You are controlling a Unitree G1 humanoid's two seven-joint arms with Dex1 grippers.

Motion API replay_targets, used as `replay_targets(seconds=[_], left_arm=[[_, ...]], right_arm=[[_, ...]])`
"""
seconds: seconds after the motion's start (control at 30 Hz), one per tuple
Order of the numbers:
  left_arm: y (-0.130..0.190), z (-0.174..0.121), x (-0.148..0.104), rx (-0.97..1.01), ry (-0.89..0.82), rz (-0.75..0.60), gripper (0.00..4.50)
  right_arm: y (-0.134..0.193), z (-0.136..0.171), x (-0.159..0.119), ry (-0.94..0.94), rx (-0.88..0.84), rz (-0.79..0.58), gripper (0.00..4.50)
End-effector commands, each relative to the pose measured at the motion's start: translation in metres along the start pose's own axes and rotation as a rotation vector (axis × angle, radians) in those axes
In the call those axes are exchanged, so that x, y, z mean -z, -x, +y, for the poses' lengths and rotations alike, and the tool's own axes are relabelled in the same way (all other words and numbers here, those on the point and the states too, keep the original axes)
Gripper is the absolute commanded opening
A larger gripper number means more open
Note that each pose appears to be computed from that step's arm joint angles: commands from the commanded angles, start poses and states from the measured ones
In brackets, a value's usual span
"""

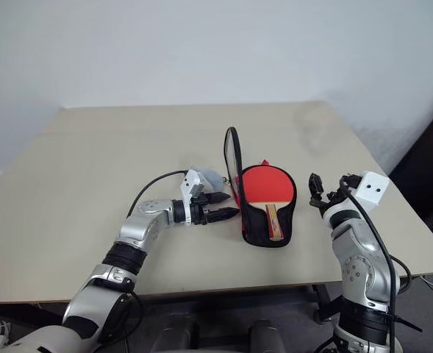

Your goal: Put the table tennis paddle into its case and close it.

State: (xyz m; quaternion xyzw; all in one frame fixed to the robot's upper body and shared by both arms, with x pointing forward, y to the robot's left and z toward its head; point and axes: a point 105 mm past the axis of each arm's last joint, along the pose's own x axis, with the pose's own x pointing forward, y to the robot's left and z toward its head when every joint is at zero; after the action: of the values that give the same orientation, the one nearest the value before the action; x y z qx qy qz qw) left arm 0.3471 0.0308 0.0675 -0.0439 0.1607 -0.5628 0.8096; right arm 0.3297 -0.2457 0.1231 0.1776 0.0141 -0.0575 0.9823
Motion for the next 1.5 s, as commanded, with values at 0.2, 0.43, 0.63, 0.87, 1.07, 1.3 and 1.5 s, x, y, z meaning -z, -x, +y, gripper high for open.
replay_targets(seconds=[0.2, 0.43, 0.63, 0.87, 1.07, 1.3, 1.5], left_arm=[[-0.028, -0.015, -0.007, 0.024, 0.08, 0.0, 3.58], [-0.042, -0.027, -0.015, 0.077, 0.212, -0.02, 3.58], [-0.038, -0.028, -0.009, 0.056, 0.26, 0.058, 3.58], [-0.025, -0.029, -0.007, 0.016, 0.411, 0.189, 3.58], [-0.034, -0.044, 0.007, 0.08, 0.542, 0.28, 3.58], [-0.049, -0.049, 0.016, 0.09, 0.689, 0.313, 3.58], [-0.071, -0.065, 0.028, 0.123, 0.751, 0.35, 3.58]], right_arm=[[-0.004, -0.011, -0.012, -0.033, 0.079, -0.079, 4.46], [-0.003, -0.019, -0.008, -0.063, 0.115, -0.068, 4.46], [0.0, -0.024, -0.004, -0.062, 0.139, -0.06, 4.46], [0.002, -0.027, -0.005, -0.065, 0.152, -0.058, 4.46], [0.002, -0.031, 0.001, -0.07, 0.168, -0.043, 4.46], [0.005, -0.038, -0.003, -0.067, 0.193, -0.052, 4.46], [0.004, -0.037, -0.004, -0.067, 0.197, -0.053, 4.46]])
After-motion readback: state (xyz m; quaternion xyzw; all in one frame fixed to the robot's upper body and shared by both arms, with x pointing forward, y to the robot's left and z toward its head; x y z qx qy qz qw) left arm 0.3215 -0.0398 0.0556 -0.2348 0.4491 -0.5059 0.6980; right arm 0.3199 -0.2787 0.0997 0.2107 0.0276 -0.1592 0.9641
